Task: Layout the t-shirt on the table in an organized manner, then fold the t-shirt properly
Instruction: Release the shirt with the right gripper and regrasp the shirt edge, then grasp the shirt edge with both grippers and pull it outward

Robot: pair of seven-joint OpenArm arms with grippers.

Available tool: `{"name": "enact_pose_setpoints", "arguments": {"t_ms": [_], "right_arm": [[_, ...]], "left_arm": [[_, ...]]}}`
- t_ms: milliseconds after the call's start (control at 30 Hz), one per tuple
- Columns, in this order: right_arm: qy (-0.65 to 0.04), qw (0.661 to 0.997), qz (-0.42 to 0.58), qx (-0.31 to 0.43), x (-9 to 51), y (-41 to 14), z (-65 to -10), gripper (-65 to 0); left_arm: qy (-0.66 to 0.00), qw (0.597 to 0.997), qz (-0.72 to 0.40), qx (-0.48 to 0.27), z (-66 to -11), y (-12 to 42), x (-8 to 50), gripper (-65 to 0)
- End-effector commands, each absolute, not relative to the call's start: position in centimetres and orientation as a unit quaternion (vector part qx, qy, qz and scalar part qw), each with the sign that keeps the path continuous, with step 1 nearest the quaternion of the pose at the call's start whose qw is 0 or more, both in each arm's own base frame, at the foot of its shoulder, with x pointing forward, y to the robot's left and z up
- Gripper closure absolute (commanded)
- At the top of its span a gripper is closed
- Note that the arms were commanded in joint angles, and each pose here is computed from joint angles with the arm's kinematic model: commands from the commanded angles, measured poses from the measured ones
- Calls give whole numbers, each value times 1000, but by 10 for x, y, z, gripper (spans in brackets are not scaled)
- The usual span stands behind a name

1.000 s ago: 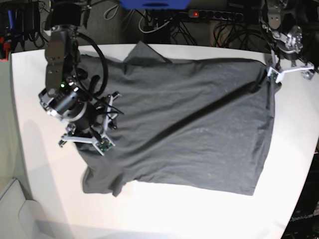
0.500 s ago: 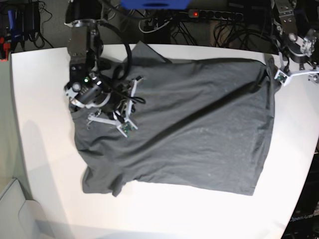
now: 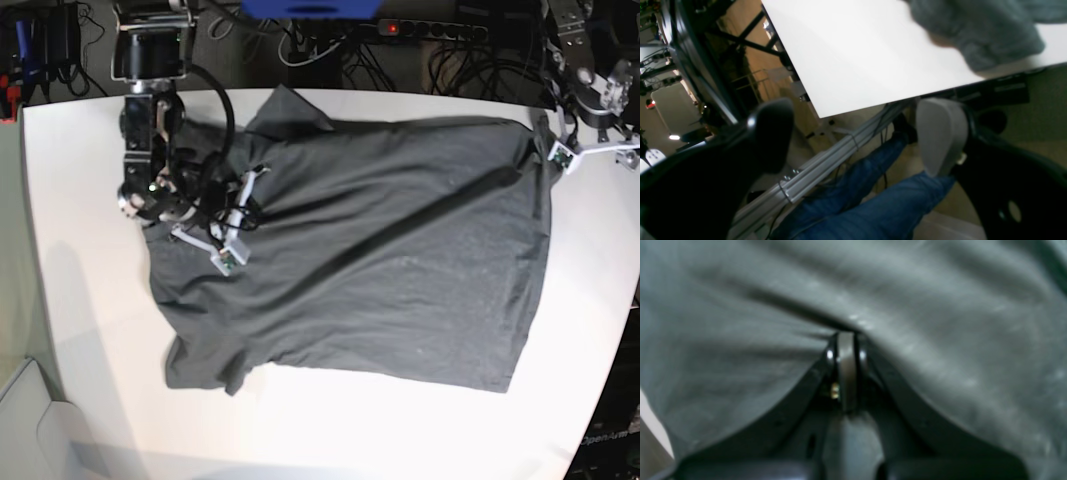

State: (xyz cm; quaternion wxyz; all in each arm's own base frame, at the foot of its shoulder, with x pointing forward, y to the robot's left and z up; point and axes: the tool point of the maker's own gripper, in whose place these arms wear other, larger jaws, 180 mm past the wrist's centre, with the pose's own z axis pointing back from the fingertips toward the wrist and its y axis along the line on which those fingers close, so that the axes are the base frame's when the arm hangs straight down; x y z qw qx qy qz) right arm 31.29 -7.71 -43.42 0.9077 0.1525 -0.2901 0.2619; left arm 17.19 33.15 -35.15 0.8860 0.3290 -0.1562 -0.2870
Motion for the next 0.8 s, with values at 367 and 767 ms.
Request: {"name": "enact_pose_setpoints", "arguments": {"t_ms": [367,767], "right_arm": [[-266,942,202,45,336,-172,-432,0],[-373,896,242,-3,346,-157,-352,-2]], "left_arm": [[-181,887,-272,328,-348,325,184,-568],[-271,889,-291,227,-361,230,236,-568]]}}
